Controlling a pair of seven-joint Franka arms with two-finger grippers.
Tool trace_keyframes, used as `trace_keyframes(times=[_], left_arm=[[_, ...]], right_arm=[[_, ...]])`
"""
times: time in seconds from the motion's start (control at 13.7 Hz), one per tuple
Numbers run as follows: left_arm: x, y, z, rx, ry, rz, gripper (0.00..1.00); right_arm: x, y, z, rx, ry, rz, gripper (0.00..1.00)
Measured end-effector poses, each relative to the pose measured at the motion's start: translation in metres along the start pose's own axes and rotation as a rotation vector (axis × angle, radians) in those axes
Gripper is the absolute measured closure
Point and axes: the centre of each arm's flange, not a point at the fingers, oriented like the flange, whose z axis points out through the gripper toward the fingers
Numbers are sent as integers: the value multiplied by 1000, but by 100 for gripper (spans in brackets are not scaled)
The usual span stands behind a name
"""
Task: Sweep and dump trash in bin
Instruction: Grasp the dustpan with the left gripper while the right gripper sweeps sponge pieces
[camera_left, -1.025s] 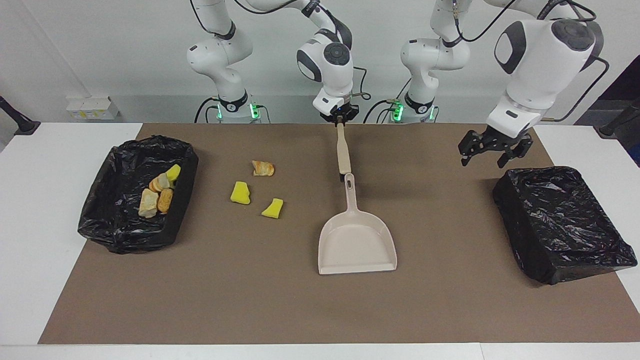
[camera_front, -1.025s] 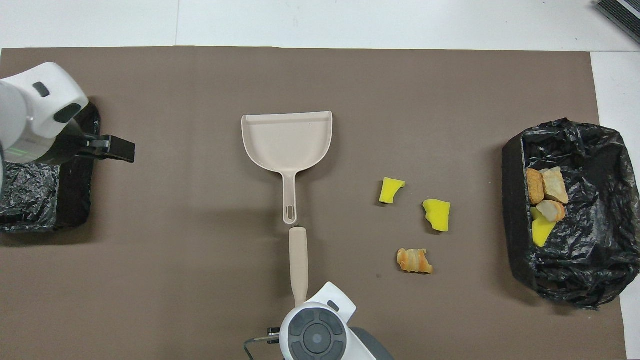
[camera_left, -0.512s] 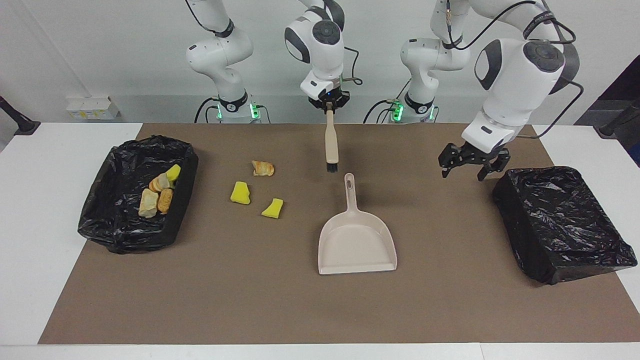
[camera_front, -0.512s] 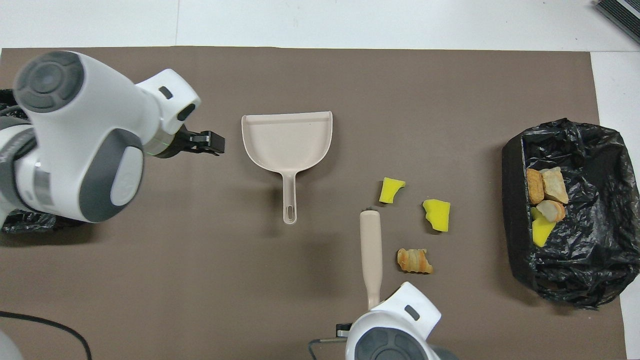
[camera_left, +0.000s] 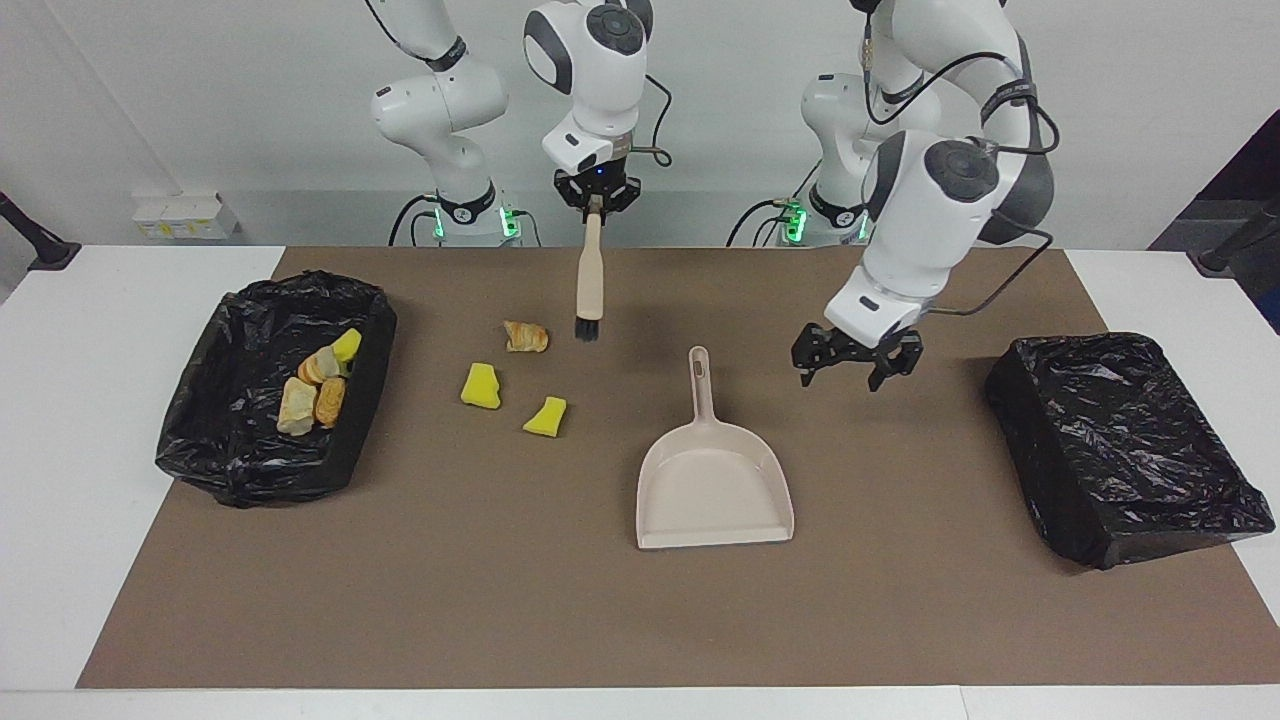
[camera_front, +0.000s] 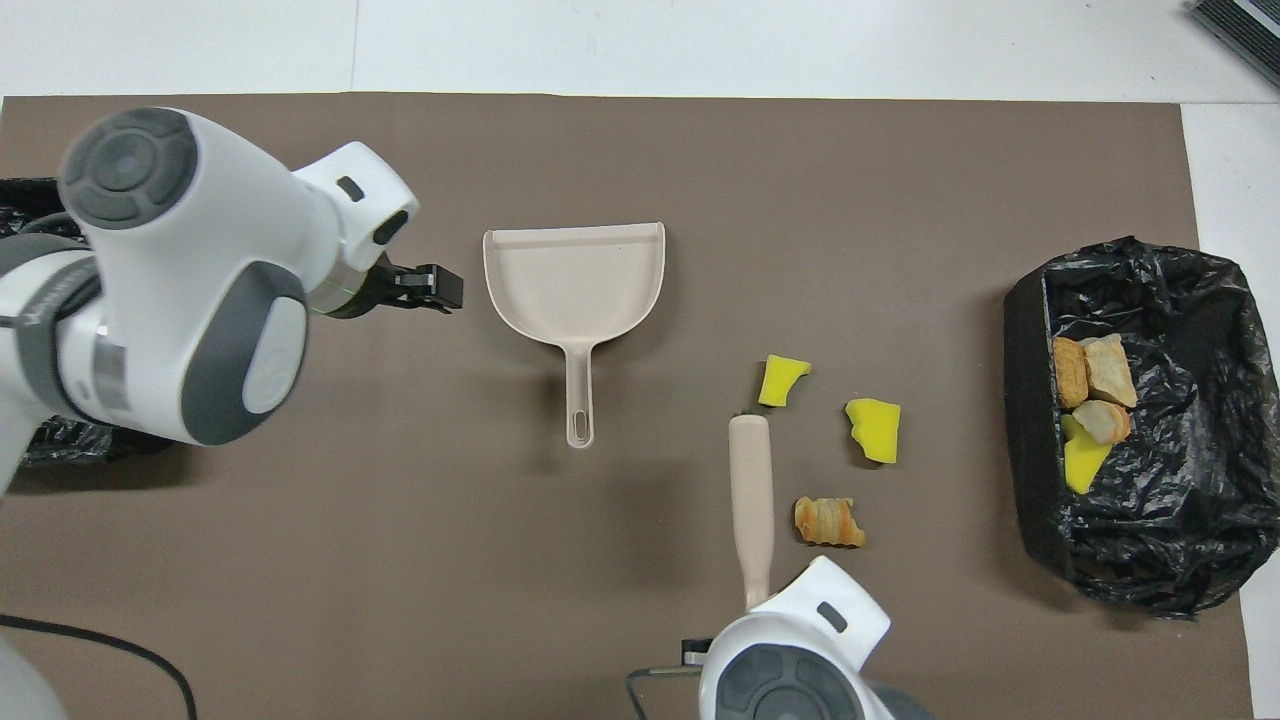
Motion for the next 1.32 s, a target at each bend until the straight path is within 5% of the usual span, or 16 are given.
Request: trace_keyframes(times=[0.37, 0.73, 1.1, 1.32], left_arm=[[-24, 26, 21, 4, -9, -27, 6], [-30, 23, 33, 10, -16, -21, 68], [-11, -10, 21, 24, 3, 152, 68], [15, -69, -19, 36, -19, 242, 68]], right_arm=[[42, 85, 62, -27, -70, -130, 74], [60, 44, 99, 12, -94, -215, 74], [46, -15, 77, 166, -107, -232, 74], [43, -11, 55, 159, -152, -185, 74]])
